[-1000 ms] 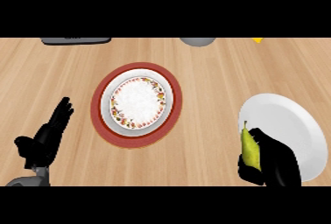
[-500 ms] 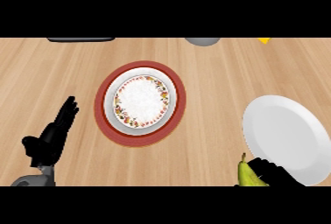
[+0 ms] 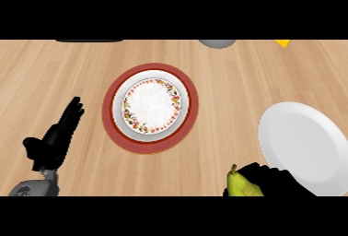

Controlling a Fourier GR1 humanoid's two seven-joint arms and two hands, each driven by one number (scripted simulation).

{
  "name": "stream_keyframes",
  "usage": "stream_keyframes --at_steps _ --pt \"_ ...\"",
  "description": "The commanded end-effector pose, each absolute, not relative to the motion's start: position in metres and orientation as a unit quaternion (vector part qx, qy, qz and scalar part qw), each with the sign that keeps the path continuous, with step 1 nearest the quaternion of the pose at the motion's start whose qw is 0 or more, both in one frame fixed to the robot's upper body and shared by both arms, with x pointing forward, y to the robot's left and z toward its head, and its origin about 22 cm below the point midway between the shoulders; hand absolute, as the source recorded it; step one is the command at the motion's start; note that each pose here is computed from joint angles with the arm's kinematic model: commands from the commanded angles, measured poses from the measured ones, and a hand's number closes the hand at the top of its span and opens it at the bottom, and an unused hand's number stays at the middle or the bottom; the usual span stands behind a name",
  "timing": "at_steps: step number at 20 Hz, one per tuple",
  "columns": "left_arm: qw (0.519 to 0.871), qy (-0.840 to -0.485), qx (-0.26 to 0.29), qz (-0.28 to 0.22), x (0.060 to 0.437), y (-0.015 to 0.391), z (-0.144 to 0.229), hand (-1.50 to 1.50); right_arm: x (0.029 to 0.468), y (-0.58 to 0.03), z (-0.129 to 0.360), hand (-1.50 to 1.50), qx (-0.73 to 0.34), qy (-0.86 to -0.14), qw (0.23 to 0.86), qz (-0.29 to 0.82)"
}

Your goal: Pick the pear from the plate and place it in the plate

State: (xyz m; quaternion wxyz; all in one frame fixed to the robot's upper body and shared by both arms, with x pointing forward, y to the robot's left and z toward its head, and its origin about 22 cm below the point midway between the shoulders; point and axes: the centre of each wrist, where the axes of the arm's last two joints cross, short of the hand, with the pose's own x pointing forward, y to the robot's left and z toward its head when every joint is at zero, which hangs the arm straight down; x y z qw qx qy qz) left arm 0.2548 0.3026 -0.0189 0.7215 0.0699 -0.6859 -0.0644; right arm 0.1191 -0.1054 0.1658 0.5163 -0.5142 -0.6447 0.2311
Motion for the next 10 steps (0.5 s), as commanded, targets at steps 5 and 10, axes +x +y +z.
stream_keyframes --at_steps 5,10 --pt "0.715 -0.691 0.072 -0.074 0.247 0.292 -0.021 0.0 0.177 -0.074 0.185 1.5 -0.507 -0.628 0.536 0.247" --pt "0.716 -0.692 0.061 -0.076 0.256 0.298 -0.021 0.0 0.218 -0.04 0.174 1.5 -0.469 -0.637 0.557 0.253"
